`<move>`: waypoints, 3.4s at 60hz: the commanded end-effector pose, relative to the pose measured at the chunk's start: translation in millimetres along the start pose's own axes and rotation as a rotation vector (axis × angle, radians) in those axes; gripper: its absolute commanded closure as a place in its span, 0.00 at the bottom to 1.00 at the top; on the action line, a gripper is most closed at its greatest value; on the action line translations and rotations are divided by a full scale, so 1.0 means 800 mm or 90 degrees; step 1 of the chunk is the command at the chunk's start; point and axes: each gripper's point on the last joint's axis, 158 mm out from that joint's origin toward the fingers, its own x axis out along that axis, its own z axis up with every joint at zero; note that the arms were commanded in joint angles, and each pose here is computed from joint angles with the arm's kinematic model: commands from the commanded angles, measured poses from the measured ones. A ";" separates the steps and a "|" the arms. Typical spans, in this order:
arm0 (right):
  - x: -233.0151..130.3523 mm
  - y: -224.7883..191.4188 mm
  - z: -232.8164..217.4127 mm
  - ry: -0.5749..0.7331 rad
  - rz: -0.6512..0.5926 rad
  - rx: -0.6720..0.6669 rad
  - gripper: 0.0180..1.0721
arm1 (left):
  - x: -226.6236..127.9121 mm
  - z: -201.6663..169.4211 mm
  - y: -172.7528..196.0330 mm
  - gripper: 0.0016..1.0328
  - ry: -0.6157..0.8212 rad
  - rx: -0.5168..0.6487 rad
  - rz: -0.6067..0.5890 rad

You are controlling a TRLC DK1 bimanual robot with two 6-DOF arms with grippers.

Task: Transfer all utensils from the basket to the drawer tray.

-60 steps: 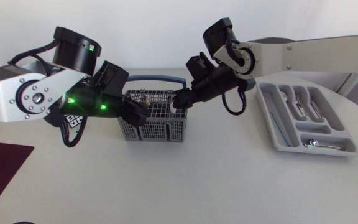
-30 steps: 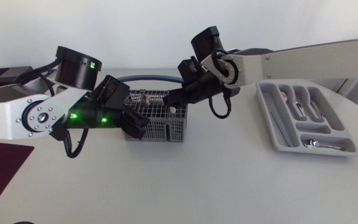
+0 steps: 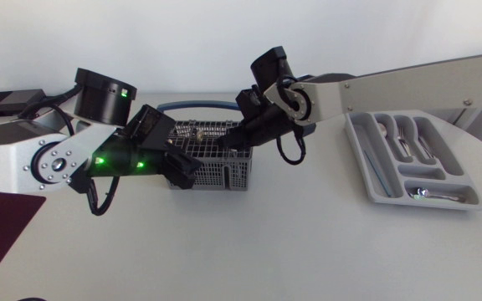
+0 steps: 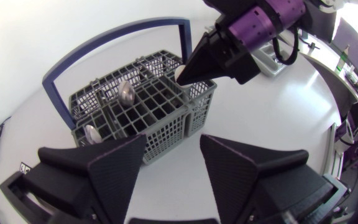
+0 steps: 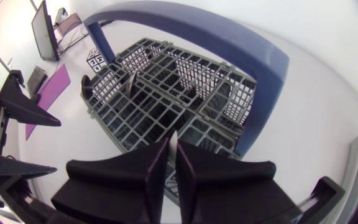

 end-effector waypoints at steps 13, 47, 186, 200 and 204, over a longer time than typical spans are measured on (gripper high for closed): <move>-0.014 0.011 0.010 -0.017 0.002 0.000 0.95 | 0.001 -0.013 -0.001 0.41 0.003 0.007 -0.001; -0.073 0.032 0.043 -0.067 0.040 0.000 0.95 | 0.005 -0.017 -0.004 0.41 0.010 0.011 -0.006; -0.301 -0.431 -0.336 0.222 -0.531 -0.010 0.18 | -0.066 -0.038 0.045 0.41 0.035 -0.024 0.074; -0.327 -0.412 -0.295 0.184 -0.556 -0.033 0.08 | -0.076 -0.036 0.063 0.41 0.030 -0.037 0.096; -0.331 -0.402 -0.283 0.175 -0.553 -0.040 0.06 | -0.077 -0.037 0.065 0.41 0.031 -0.037 0.098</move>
